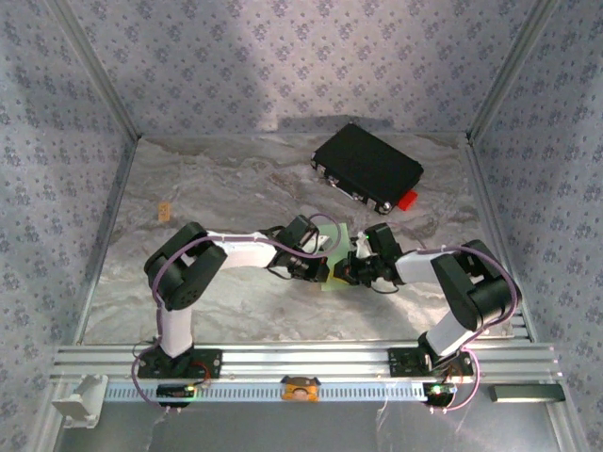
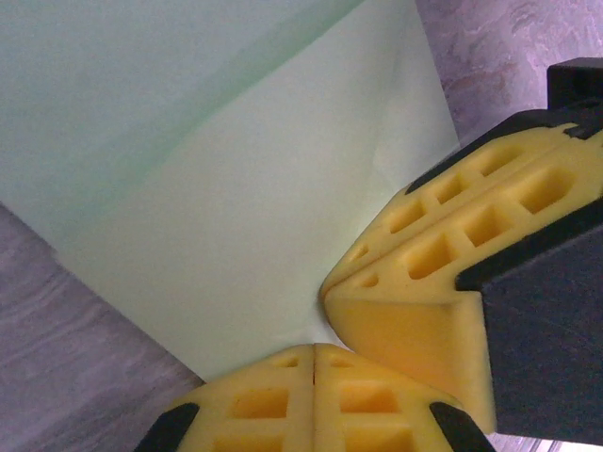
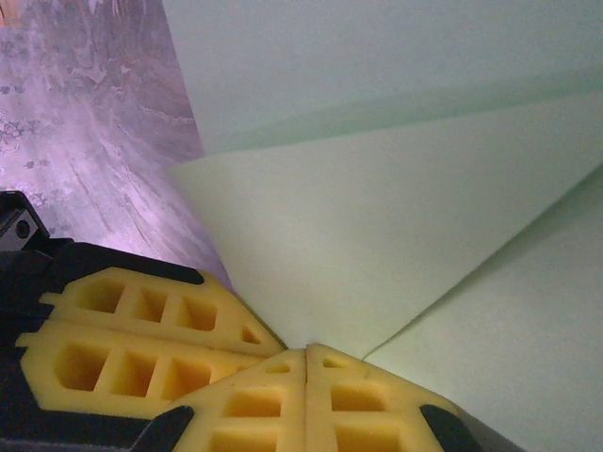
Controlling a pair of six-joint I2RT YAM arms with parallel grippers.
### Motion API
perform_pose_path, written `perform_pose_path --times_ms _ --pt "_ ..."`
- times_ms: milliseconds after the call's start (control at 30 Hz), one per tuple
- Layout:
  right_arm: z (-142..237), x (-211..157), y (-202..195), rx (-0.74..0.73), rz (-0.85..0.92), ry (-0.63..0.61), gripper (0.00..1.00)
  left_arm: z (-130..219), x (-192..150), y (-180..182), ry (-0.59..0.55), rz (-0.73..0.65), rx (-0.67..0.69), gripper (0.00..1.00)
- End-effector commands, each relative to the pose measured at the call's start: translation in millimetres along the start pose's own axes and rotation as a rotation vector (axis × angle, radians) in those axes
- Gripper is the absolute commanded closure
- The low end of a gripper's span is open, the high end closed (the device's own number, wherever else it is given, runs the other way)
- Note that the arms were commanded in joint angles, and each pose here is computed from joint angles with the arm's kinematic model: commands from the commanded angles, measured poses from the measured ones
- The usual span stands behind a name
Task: Fold a paper plane with a square sheet of paper (pick it up from the middle)
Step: Fold the triangle a second time at the center of the table.
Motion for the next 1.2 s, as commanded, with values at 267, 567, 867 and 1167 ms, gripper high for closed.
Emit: perform_pose_path --times_ms 267,567,867,1167 --pt "13.5 16.1 1.0 -0.006 -0.023 -0.057 1.0 0.9 -9.7 14.4 0.031 0.029 0.054 0.99" --pt "1.7 23.3 0.6 0.012 -0.022 -0.042 1.0 0.9 -9.8 14.9 0.031 0.028 0.057 0.99" --pt "15.8 51.2 -26.4 0.0 -0.076 -0.121 1.0 0.1 -10.9 17.2 0.043 0.024 0.067 1.0" --pt "30.9 81.0 -43.5 -0.061 -0.094 -0.194 1.0 0.9 -10.8 18.0 0.042 0.029 0.075 1.0"
Point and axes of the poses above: each hand's point on the last joint's axis, 136 mm out from that joint toward the fingers, its own z axis back along the fingers, its own y axis along the line the jaws close on, x = y × z, the point moved 5 cm from there along z, back along the fingers, and after that the axes turned 5 degrees about z, right-handed, at the moved point
